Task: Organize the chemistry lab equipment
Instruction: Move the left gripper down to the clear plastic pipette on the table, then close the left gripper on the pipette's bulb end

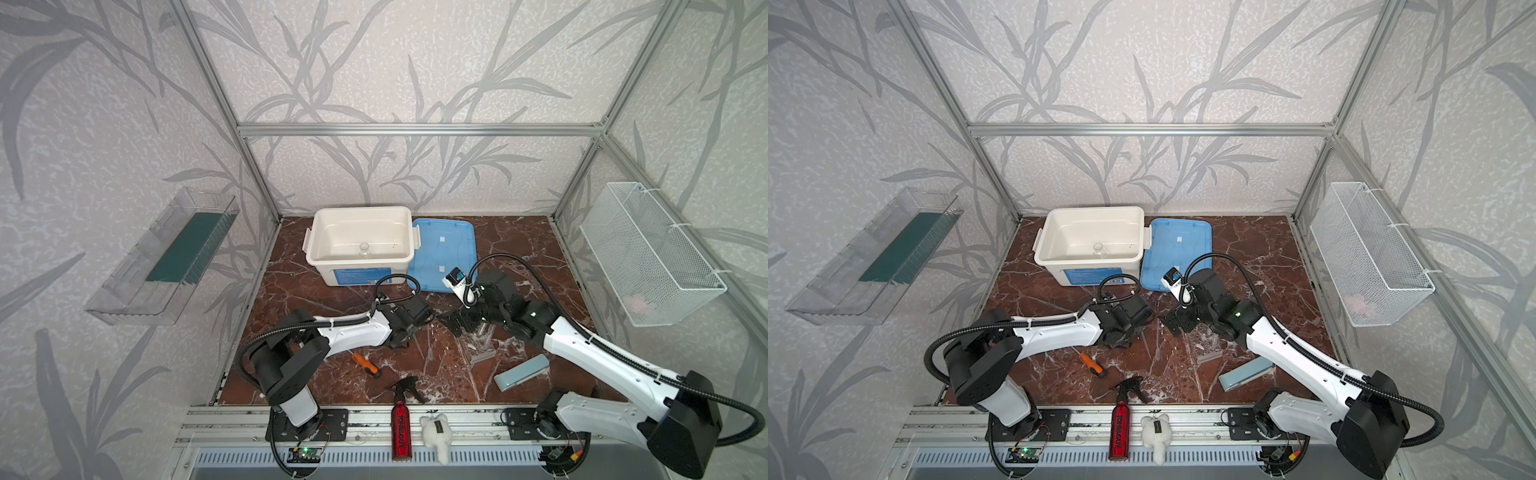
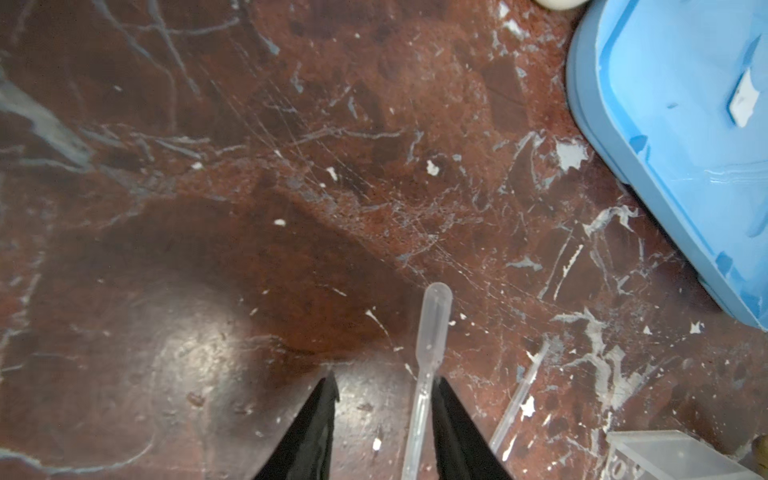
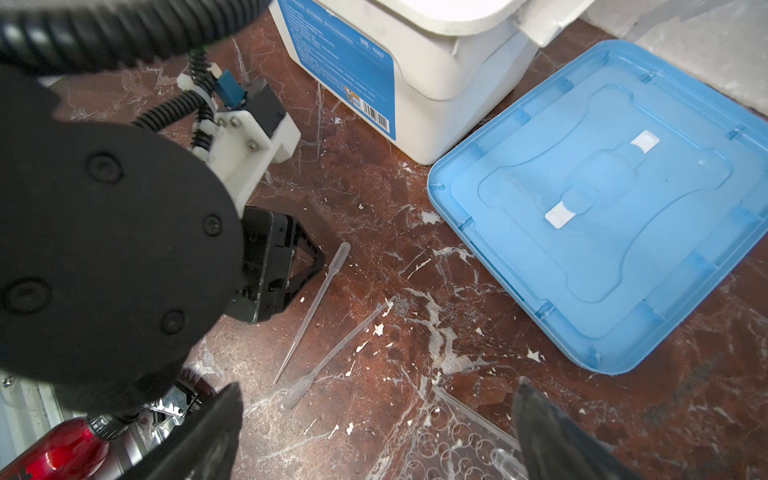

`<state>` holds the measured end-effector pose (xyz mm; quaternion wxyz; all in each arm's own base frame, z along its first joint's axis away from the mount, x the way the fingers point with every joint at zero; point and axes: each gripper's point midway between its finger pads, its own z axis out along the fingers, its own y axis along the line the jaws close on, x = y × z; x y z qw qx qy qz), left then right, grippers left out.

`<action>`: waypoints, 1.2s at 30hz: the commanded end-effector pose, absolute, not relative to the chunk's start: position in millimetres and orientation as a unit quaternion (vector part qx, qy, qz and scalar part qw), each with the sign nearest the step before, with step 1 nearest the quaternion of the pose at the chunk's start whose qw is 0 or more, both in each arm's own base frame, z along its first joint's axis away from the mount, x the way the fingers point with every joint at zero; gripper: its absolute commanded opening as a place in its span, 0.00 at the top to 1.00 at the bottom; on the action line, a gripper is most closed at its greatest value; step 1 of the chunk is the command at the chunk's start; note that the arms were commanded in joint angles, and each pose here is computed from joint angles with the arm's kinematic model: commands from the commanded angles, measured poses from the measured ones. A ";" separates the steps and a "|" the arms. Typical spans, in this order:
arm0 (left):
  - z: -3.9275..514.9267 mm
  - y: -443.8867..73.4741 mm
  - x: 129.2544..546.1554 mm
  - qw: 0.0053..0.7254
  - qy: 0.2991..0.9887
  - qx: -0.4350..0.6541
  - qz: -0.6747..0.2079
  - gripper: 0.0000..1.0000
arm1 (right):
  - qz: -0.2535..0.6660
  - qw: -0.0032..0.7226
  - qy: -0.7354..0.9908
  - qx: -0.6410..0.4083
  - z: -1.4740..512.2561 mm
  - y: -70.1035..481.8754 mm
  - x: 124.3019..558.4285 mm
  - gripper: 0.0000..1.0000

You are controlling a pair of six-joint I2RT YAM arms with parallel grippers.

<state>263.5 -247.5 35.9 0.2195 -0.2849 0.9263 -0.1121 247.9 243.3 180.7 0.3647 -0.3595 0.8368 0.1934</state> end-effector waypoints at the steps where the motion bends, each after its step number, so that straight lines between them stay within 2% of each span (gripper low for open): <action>1: 43.2 -256.0 275.5 0.225 0.927 -0.280 -0.110 0.60 | 0.185 0.380 0.830 -0.363 184.7 241.2 249.7 0.01; 7: 27.8 -254.8 271.0 0.191 0.936 -0.285 -0.078 0.60 | 0.186 0.387 0.828 -0.360 186.7 241.1 250.8 0.01; 15: 25.2 -245.8 271.2 0.196 0.936 -0.287 -0.050 0.62 | 0.179 0.405 0.824 -0.353 193.2 236.6 252.4 0.01; 21: 17.5 -240.8 274.1 0.197 0.937 -0.285 -0.043 0.70 | 0.173 0.423 0.821 -0.343 197.3 231.5 253.8 0.01; 27: 19.8 -240.9 278.7 0.201 0.941 -0.270 -0.041 0.72 | 0.173 0.434 0.817 -0.337 201.9 229.3 254.1 0.01; 36: 14.3 -237.9 275.3 0.195 0.941 -0.273 -0.037 0.85 | 0.195 0.416 0.822 -0.336 192.4 238.1 252.4 0.01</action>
